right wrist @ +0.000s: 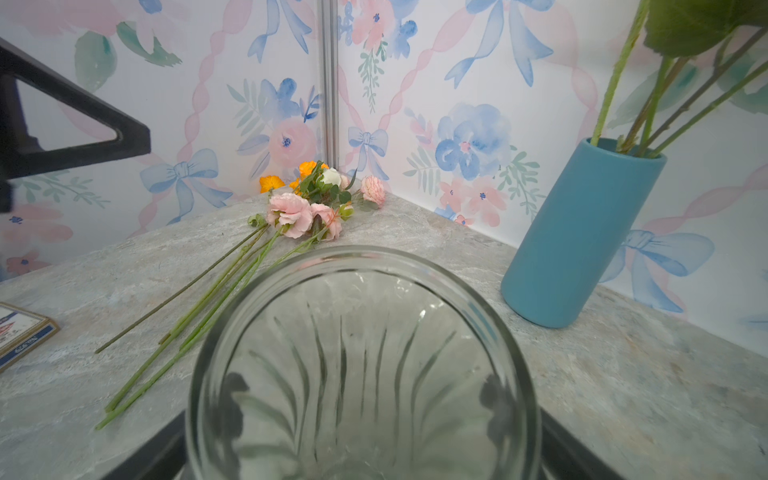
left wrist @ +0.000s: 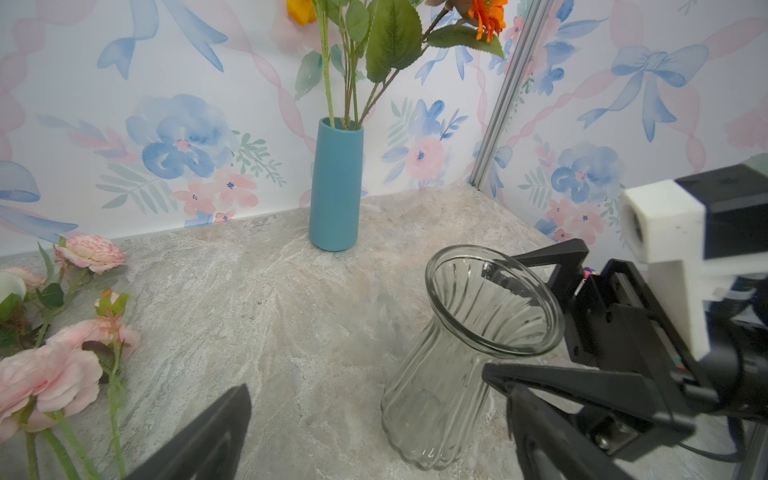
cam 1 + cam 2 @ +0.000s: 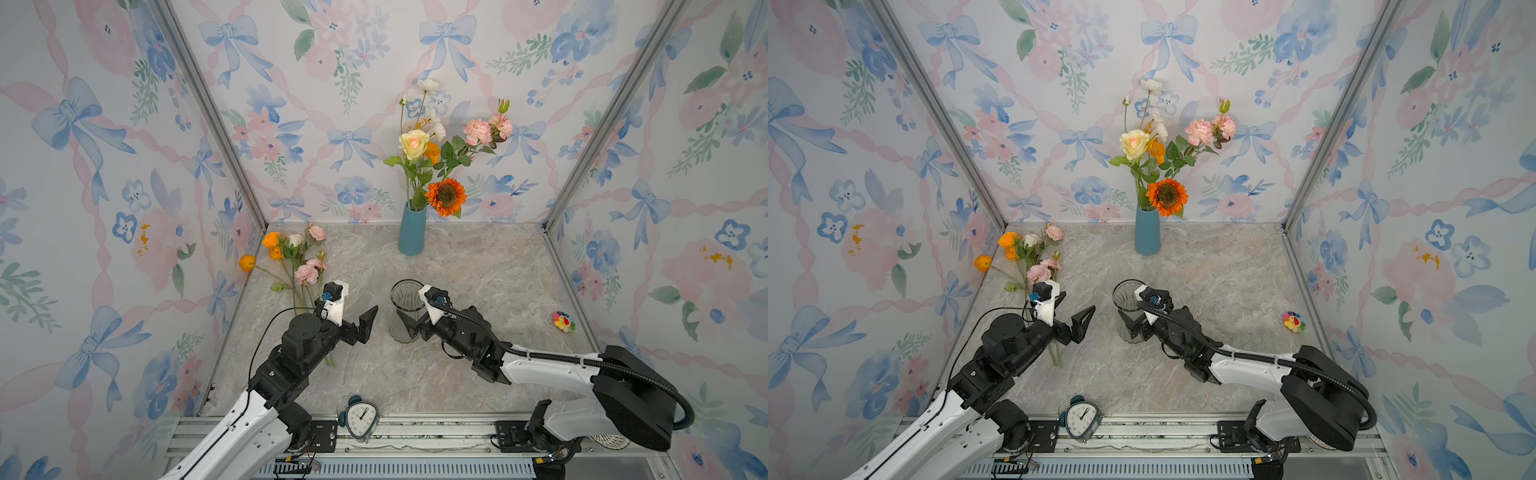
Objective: Arrange the flowers into the vase
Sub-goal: 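Open the right gripper and draw it back while the left gripper lowers to the stems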
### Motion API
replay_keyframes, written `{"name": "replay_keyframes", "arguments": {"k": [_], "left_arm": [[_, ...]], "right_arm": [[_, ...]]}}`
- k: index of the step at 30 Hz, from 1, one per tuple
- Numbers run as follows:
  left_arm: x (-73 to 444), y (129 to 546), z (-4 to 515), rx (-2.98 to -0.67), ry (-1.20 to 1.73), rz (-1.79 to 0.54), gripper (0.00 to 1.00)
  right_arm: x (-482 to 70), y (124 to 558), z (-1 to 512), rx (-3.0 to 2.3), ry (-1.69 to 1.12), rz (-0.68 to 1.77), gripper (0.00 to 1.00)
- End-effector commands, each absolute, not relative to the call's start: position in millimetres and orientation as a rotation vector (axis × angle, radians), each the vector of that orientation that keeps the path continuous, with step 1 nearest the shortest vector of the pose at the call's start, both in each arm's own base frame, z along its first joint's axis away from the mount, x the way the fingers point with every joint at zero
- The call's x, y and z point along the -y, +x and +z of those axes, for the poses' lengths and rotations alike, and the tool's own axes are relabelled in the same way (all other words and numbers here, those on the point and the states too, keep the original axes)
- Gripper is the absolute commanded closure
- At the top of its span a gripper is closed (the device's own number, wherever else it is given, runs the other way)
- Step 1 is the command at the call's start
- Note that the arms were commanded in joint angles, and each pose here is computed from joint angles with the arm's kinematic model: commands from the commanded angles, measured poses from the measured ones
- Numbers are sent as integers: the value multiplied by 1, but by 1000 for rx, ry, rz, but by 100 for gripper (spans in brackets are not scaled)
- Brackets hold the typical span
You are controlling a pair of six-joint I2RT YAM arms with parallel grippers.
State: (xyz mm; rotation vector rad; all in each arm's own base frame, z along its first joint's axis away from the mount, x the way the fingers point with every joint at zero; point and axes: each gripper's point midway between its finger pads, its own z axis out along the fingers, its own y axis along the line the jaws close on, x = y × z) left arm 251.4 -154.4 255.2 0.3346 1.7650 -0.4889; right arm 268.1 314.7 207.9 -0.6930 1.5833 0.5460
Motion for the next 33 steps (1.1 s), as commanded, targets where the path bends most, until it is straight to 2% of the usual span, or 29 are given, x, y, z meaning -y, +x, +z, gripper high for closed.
{"name": "replay_keyframes", "arguments": {"k": [1,6,9,13,17,21,24,28,33], "left_arm": [[143,263,244,-1803,254,-449,2],[118,280,232,-1852,132,-387,2],[94,292,218,-1904,27,-312,6],[65,304,184,-2045,-112,-232,15],[52,305,150,-2187,-172,-169,28],[36,301,124,-2281,-239,-58,48],[26,305,110,-2332,-294,-63,52],[18,313,91,-2418,-332,-116,57],[23,318,73,-2497,-298,-156,62]], "right_arm": [[-301,243,186,-1678,-797,554,3],[-287,215,193,-1719,-926,590,3],[-285,197,192,-1765,-1007,642,3],[-284,175,182,-1802,-1079,733,3],[-281,165,161,-1788,-1130,717,3],[-275,160,144,-1716,-1131,676,3],[-282,165,166,-1642,-1059,711,3],[-315,158,201,-1492,-1112,709,3],[-335,153,202,-1413,-1091,725,3]]}}
